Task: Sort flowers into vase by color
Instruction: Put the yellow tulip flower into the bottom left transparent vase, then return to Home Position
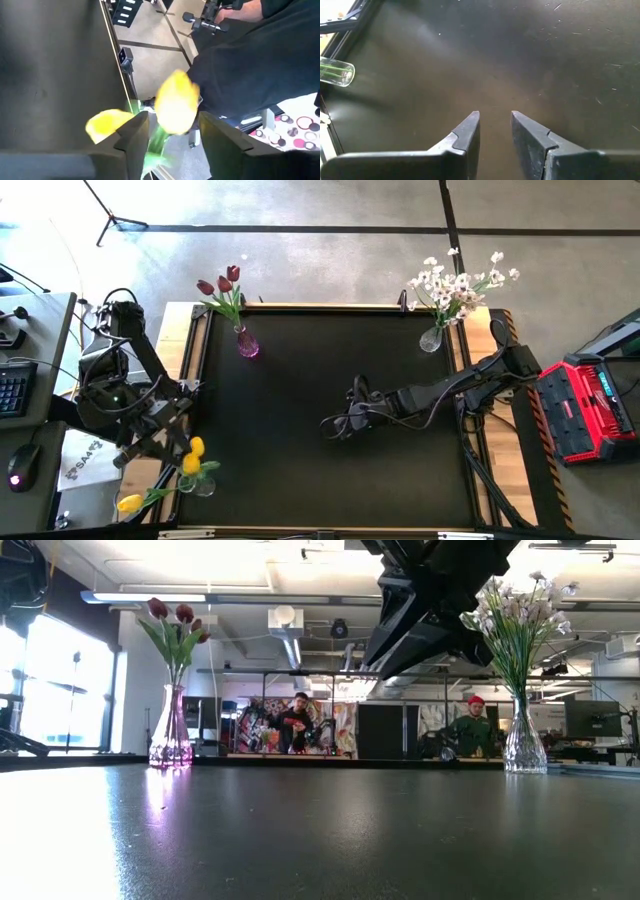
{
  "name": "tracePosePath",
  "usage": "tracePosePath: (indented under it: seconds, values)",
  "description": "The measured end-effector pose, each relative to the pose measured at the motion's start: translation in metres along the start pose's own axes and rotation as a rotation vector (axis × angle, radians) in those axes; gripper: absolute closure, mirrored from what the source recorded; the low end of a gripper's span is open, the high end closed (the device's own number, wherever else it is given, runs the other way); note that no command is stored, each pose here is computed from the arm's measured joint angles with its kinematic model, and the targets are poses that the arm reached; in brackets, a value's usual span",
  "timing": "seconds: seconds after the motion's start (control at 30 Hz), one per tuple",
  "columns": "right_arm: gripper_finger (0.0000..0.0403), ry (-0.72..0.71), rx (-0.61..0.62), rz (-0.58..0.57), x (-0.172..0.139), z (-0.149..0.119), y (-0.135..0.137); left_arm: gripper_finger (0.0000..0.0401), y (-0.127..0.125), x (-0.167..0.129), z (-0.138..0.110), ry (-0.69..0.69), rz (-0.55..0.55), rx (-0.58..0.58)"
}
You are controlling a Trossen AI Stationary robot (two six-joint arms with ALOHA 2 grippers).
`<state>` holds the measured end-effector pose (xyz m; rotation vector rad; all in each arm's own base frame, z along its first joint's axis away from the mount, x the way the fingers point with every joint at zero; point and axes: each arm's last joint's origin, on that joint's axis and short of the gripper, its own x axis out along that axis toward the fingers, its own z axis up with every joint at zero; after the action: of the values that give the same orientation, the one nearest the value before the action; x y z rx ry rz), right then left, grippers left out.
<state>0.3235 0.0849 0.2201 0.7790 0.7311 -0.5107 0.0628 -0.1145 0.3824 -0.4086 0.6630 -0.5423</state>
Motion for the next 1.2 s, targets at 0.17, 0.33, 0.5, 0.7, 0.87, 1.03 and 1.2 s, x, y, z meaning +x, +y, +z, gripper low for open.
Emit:
tracePosePath:
  seconds: [0.17, 0.33, 0.5, 0.7, 0.87, 1.03, 1.2]
  values:
    - [0.0304, 0.000, 0.000, 0.000, 0.000, 0.000, 0.000, 0.0223, 0.000, 0.000, 0.000, 0.004, 0.001, 0.024]
    - [0.0304, 0.003, 0.000, 0.002, 0.000, 0.000, 0.000, 0.0222, 0.000, -0.007, 0.005, -0.067, -0.023, 0.028]
    - [0.0304, -0.032, -0.014, 0.073, 0.000, 0.003, 0.007, 0.0222, 0.006, -0.025, 0.015, -0.245, 0.047, 0.029]
    - [0.0304, -0.161, -0.128, 0.285, -0.015, 0.016, 0.036, 0.0222, 0.018, -0.038, 0.022, -0.457, 0.258, 0.036]
    - [0.0315, -0.245, -0.256, 0.373, -0.053, 0.029, 0.052, 0.0222, 0.023, -0.034, 0.027, -0.510, 0.428, 0.122]
    - [0.0385, -0.346, -0.508, 0.563, -0.117, 0.042, 0.053, 0.0238, 0.030, -0.023, 0.037, -0.550, 0.522, 0.075]
    - [0.0389, -0.488, -0.623, 0.559, -0.175, 0.057, 0.029, 0.0259, 0.041, 0.002, 0.046, -0.584, 0.595, 0.082]
